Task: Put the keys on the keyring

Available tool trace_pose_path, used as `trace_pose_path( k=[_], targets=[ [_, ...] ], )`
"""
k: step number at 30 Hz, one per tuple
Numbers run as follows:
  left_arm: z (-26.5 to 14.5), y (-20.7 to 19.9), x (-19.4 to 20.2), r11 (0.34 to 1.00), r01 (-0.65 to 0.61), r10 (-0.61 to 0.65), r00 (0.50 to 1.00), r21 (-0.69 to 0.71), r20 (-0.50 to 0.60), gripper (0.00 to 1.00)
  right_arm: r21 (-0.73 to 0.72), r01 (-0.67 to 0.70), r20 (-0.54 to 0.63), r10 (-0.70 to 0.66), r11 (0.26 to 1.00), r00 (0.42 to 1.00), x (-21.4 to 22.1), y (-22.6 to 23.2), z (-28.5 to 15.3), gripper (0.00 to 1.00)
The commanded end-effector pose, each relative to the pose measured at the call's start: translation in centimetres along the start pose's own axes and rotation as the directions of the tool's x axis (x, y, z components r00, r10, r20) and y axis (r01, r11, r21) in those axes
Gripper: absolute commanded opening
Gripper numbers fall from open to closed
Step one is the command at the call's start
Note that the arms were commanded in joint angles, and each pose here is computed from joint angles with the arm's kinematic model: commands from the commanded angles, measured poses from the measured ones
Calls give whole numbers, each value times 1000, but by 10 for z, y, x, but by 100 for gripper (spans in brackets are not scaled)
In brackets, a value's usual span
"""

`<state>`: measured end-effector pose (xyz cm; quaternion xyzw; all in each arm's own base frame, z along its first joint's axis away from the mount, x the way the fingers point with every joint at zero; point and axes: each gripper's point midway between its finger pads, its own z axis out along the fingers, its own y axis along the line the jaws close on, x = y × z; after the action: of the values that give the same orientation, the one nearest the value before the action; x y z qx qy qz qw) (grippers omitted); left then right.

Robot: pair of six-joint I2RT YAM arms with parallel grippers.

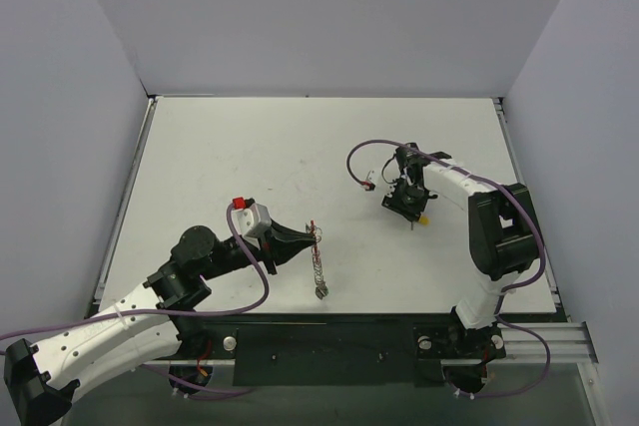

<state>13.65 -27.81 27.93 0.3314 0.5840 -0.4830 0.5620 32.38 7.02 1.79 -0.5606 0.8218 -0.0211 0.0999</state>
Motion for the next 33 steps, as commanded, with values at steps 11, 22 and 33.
trace_pose_path(
  k=[11, 22, 33],
  targets=[
    [-1, -4, -24, 1000, -8, 8, 997, 3, 76, 0, 54, -73, -15, 74, 996, 997, -1, -16, -6, 31],
    [-2, -3, -25, 1000, -9, 9, 997, -2, 81, 0, -22, -16, -19, 16, 1000, 1000, 0, -3, -8, 39],
    [-2, -3, -24, 1000, -6, 6, 997, -2, 81, 0, 7, -14, -63, 14, 1000, 998, 0, -8, 0, 39]
  ],
)
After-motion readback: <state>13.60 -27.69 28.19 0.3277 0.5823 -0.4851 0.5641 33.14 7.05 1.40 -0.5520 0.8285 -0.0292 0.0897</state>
